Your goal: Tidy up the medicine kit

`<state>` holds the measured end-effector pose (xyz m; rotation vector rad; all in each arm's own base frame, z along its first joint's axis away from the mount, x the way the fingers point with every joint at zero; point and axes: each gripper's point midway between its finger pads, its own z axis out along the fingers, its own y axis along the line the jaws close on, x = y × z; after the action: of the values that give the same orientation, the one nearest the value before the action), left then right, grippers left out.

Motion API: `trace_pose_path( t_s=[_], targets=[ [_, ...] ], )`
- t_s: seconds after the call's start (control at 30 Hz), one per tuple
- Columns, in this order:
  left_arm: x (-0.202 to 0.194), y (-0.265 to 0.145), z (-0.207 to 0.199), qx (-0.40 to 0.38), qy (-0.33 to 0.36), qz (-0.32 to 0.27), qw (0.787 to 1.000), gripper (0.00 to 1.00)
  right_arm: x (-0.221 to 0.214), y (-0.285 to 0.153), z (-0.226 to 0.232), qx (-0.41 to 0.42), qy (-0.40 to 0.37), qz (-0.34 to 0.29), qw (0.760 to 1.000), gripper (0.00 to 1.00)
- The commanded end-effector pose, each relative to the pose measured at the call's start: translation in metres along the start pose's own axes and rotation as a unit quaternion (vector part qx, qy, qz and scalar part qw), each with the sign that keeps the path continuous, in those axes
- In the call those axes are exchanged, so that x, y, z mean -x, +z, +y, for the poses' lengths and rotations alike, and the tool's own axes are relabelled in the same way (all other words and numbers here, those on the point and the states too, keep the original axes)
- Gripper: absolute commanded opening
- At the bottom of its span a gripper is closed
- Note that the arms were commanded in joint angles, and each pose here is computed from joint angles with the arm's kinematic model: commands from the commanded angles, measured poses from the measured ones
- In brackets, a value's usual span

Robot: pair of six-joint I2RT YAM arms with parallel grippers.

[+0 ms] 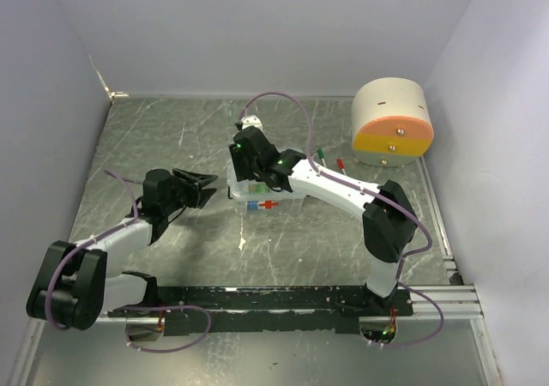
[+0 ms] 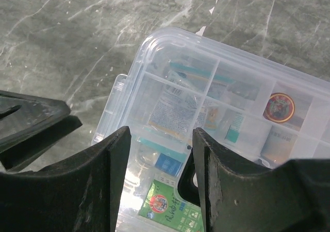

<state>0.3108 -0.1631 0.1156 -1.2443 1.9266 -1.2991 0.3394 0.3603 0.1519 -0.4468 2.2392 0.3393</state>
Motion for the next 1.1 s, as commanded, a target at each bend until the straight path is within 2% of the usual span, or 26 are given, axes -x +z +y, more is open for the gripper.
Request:
trace_pose_path(
  t_s=[0.0, 0.13, 0.23, 0.37, 0.57, 0.83, 0.97, 1.07],
  targets=[
    [-0.006, 0.013, 0.004, 0.009, 0.073, 0.028, 0.997, 0.56, -0.044, 0.003, -0.008, -0.009, -0.009, 0.067, 0.998, 0.51],
    [-0.017, 0.026, 0.007, 0.014, 0.138, 0.073, 0.988, 0.52, -0.043, 0.004, -0.007, -0.007, -0.01, 0.067, 0.998, 0.51],
    [-0.016, 0.03, 0.013, 0.019, 0.203, 0.08, 0.976, 0.53, -0.042, 0.005, -0.007, -0.007, -0.011, 0.066, 0.998, 0.51],
    [-0.026, 0.034, 0.007, -0.022, 0.26, 0.115, 0.958, 0.56, -0.044, 0.006, -0.007, -0.008, -0.013, 0.069, 0.998, 0.5],
    [-0.036, 0.045, 0.024, -0.021, 0.261, 0.158, 0.952, 0.52, -0.047, 0.008, -0.008, -0.009, -0.014, 0.073, 0.997, 0.5],
    [-0.038, 0.042, 0.012, -0.049, 0.277, 0.158, 0.946, 0.36, -0.048, 0.009, -0.007, -0.01, -0.013, 0.076, 0.997, 0.5],
    [-0.034, 0.037, 0.006, -0.034, 0.29, 0.144, 0.945, 0.17, -0.049, 0.011, -0.007, -0.01, -0.013, 0.077, 0.997, 0.5],
    [-0.026, 0.032, 0.007, -0.011, 0.302, 0.124, 0.945, 0.07, -0.051, 0.012, -0.007, -0.01, -0.013, 0.079, 0.997, 0.5]
  ],
)
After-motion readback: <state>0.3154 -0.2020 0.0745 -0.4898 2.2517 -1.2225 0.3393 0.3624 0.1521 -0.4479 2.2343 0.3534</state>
